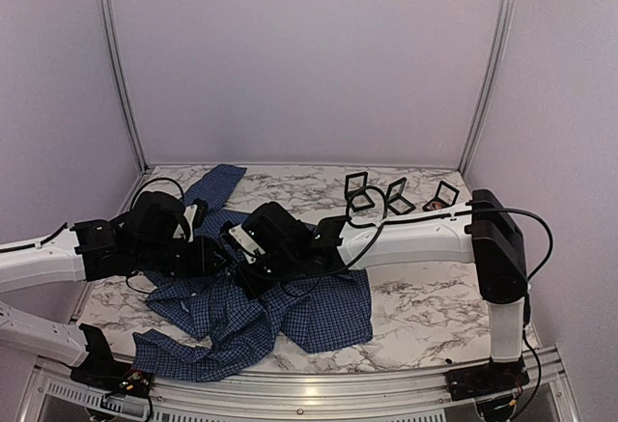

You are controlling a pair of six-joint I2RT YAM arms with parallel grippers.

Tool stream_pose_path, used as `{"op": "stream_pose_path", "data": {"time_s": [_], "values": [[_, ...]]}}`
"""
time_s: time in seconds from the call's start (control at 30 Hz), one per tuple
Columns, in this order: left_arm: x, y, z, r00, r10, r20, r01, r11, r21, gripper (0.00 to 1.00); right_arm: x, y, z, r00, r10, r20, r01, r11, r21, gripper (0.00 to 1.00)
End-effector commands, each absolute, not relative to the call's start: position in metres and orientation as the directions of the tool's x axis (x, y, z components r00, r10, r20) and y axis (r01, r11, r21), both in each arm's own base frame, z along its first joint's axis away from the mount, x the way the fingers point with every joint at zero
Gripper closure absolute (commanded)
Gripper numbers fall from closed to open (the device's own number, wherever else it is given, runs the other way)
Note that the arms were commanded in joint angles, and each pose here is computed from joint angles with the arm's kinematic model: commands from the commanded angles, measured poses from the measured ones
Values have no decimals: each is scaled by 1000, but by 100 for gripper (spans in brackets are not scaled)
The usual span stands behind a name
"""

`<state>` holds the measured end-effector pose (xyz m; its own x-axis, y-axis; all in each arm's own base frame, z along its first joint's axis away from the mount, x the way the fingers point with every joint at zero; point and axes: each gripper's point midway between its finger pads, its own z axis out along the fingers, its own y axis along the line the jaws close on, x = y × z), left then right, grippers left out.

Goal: Remove the brooch from the garment
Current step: Pick up the brooch from the crumpled clothing.

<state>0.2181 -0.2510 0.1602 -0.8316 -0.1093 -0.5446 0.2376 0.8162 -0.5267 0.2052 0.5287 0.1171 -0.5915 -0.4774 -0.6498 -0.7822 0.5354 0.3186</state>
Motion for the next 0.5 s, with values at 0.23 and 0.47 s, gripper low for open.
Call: {"op": "stream_pose_path", "data": {"time_s": [0.23, 0.47], "values": [[213, -253, 158, -821, -76, -566, 249, 845, -474, 69, 213, 537, 129, -604, -444, -662, -772, 532, 347, 100], [212, -253, 156, -818, -66, -572, 249, 855, -455, 71, 213, 537, 129, -607, -441, -661, -770, 533, 351, 100]]}}
